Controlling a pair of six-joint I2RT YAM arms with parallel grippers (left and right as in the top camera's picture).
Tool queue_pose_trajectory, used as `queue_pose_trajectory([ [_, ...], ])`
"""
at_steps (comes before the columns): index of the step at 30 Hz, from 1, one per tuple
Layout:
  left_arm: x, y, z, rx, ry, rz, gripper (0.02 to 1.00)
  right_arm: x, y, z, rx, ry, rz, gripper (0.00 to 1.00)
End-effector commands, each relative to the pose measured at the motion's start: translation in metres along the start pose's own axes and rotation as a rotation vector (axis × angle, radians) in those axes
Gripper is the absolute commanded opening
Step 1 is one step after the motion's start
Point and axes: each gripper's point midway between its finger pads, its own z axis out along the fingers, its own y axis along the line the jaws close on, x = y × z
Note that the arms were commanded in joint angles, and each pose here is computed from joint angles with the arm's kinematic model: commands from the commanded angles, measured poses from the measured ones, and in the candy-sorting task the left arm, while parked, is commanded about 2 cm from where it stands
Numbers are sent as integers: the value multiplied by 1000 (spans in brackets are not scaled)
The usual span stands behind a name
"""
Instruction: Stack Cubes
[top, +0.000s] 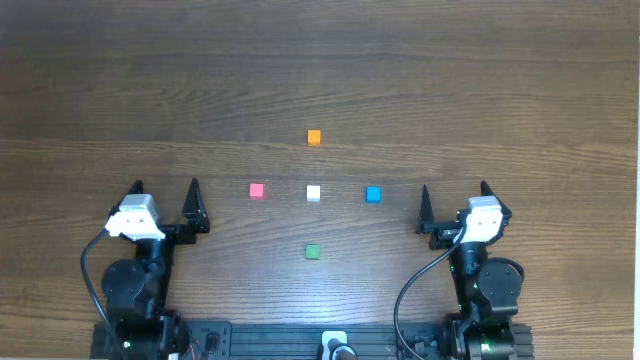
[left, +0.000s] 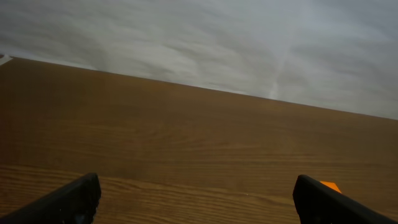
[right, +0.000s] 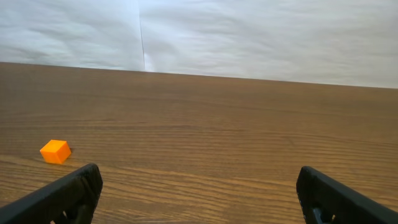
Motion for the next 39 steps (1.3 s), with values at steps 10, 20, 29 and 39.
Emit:
queue_pose_trajectory([
  [10,-2,7,0,-37,-15,14,1000,1,3,0,-12,-3,-4,993],
  [20,10,-31,8,124,193,-22,998,1,3,0,-12,-3,-5,991],
  [29,20,-71,37,160,639,-6,998,1,3,0,-12,-3,-4,993],
  [39,109,-95,61,-12,1087,-4,996,1,3,0,-12,-3,-5,991],
])
